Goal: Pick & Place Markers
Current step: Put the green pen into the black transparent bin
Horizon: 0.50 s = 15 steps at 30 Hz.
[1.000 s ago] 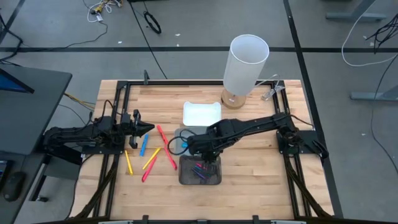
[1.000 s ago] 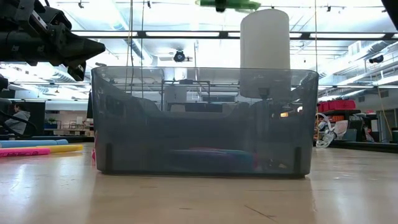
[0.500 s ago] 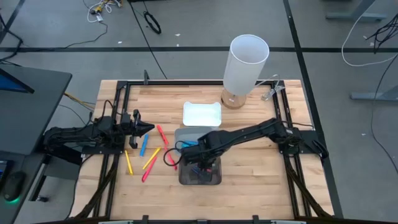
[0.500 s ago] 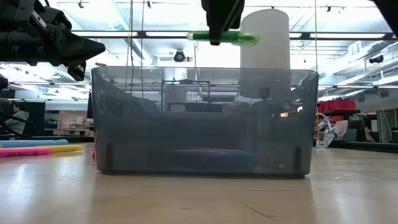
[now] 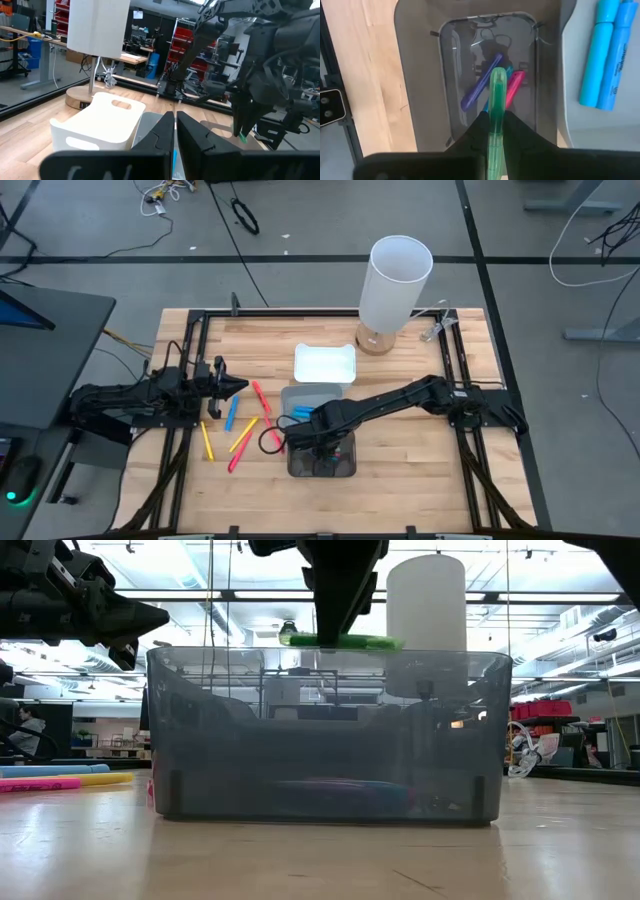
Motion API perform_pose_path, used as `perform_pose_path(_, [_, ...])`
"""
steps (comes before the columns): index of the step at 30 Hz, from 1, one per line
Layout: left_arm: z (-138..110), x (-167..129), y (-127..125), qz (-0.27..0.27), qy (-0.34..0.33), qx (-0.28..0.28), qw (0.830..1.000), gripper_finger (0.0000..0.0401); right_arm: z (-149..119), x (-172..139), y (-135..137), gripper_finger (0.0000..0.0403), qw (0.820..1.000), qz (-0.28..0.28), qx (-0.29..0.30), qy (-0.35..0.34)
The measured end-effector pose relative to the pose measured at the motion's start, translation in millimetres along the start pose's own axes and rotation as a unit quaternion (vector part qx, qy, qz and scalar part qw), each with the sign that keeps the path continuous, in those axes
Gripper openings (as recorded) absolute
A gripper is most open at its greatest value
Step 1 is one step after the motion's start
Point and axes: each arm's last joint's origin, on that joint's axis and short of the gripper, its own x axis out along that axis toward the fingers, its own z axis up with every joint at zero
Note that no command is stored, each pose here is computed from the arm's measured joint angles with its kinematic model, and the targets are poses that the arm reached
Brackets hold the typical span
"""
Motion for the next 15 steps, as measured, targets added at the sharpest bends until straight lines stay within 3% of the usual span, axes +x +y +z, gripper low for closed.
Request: perform_pose_path(15, [0,0,0,0.0,0.0,0.0,1.0,0.0023,8,49,-1,0.0025,1.0,-0.008,0.001,0.03])
